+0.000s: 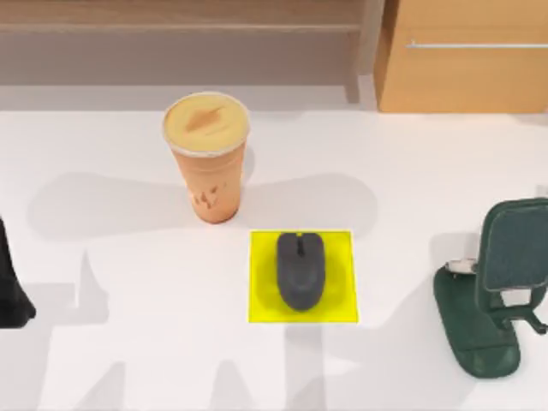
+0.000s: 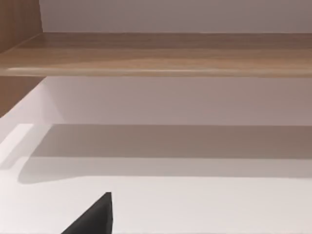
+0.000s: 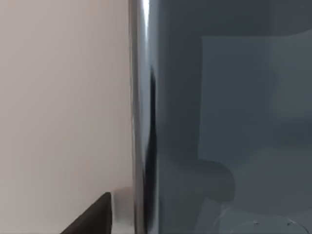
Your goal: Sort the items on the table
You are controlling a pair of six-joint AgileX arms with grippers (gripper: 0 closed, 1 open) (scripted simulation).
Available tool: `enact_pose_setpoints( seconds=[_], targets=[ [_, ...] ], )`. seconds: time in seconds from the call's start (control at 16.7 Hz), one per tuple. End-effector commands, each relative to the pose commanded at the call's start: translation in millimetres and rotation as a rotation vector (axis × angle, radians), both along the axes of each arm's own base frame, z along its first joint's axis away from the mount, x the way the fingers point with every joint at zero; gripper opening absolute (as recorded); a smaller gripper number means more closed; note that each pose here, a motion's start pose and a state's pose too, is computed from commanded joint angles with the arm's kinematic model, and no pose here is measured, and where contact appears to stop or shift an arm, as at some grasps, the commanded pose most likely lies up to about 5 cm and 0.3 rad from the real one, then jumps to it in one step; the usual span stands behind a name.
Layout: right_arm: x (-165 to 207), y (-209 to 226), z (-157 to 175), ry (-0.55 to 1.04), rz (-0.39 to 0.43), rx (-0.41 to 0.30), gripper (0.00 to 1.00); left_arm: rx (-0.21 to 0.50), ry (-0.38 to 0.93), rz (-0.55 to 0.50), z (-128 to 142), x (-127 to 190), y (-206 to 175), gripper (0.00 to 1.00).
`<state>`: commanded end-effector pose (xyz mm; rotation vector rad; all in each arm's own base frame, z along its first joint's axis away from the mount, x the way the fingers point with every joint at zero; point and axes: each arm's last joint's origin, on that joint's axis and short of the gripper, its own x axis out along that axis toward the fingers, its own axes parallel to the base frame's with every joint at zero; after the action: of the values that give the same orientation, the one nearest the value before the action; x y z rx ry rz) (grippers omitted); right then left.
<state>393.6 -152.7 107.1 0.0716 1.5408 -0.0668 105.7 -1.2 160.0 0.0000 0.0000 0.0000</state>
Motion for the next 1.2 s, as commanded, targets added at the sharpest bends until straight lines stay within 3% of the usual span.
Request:
enact_pose_setpoints(
  seconds=[0.72, 1.2],
  targets=[
    [0.0, 0.0, 0.0, 0.000, 0.000, 0.000, 0.02, 0.000, 0.000, 0.000, 0.0, 0.0, 0.0, 1.00],
    [0.0, 0.0, 0.0, 0.000, 0.000, 0.000, 0.00, 0.000, 0.000, 0.000, 0.0, 0.0, 0.0, 1.00]
  ],
)
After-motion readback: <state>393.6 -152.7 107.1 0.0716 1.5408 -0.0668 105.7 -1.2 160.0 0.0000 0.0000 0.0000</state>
